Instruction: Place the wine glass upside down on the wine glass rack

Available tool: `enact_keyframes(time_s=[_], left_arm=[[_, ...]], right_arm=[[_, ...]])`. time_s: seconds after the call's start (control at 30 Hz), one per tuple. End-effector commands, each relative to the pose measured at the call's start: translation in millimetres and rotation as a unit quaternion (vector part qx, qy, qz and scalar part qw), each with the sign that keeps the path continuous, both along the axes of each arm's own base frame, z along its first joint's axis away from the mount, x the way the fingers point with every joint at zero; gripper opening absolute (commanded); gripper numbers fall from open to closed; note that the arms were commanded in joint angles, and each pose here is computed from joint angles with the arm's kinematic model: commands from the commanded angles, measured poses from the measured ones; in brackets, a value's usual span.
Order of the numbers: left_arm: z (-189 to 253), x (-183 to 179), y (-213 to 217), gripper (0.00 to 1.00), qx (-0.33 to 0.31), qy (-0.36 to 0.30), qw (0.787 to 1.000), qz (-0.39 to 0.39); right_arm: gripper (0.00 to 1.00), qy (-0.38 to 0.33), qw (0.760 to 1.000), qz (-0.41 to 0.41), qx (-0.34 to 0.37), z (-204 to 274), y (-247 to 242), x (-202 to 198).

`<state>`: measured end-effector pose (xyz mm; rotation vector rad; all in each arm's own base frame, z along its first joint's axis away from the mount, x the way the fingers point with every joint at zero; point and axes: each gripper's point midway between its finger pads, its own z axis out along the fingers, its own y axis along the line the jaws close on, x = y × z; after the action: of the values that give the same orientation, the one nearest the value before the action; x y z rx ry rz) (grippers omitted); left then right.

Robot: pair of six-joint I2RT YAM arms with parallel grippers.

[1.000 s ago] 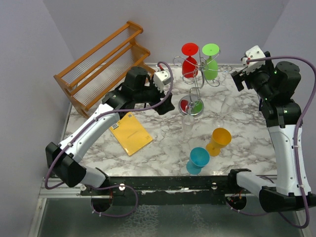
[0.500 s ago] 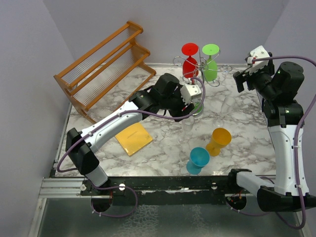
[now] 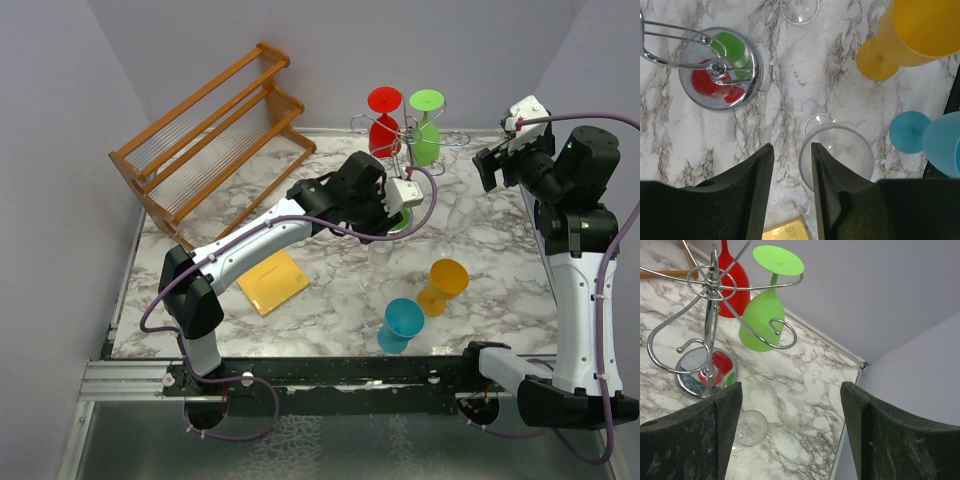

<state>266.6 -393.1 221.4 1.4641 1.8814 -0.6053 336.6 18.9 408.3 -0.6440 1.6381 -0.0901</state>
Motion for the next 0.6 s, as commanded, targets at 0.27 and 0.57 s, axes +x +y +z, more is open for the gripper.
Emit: enact_keyframes(time_s=[0.27, 0.57], left_arm=[[-5, -16, 2, 0.07, 0.032, 0.016, 0.998, -0.044], [41, -41, 20, 0.0, -0.001, 0.0, 0.995, -0.097]], right_arm=[[0.77, 0.005, 1.0, 0.009, 0.004, 0, 1, 0], [0.78, 0.012, 1.0, 0.021, -0.003, 0, 4, 1]])
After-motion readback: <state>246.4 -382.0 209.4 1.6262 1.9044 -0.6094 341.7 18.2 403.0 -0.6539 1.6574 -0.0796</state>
